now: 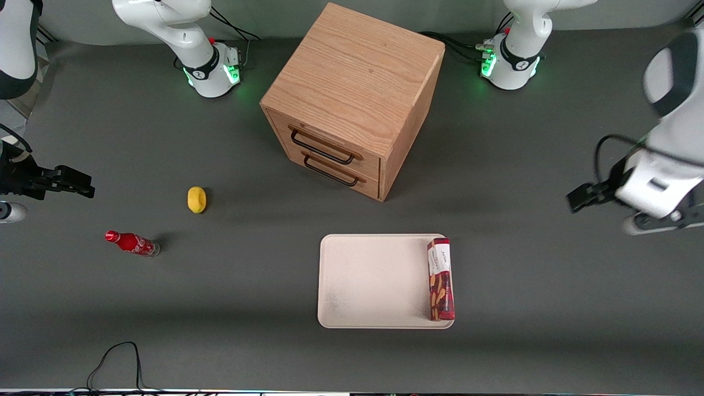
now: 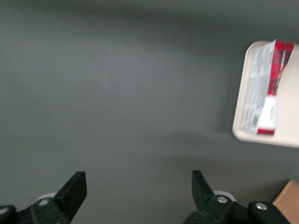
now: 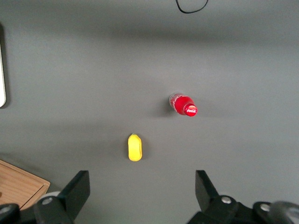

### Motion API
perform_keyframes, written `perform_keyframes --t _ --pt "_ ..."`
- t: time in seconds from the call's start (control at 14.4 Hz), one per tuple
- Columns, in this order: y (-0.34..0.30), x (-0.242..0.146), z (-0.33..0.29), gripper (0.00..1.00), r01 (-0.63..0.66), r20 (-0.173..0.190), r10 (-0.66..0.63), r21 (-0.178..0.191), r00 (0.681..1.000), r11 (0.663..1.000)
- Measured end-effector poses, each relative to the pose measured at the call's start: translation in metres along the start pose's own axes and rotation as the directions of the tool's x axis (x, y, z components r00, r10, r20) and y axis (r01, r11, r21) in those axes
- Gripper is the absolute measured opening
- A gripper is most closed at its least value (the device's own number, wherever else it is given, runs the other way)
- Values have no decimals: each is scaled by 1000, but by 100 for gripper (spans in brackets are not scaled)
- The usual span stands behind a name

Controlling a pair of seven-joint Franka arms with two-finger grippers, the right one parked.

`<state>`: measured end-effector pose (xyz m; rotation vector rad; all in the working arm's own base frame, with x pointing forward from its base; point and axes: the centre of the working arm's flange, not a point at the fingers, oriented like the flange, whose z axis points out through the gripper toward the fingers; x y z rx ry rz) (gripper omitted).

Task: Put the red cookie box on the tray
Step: 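Lower the box onto the tray, open the left gripper, withdraw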

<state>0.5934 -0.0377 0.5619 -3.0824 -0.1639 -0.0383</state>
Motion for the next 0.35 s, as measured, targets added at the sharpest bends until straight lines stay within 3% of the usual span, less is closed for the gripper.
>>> perform_keyframes --t 0.35 --pt "-36 -36 -48 100 -44 23 44 -17 999 999"
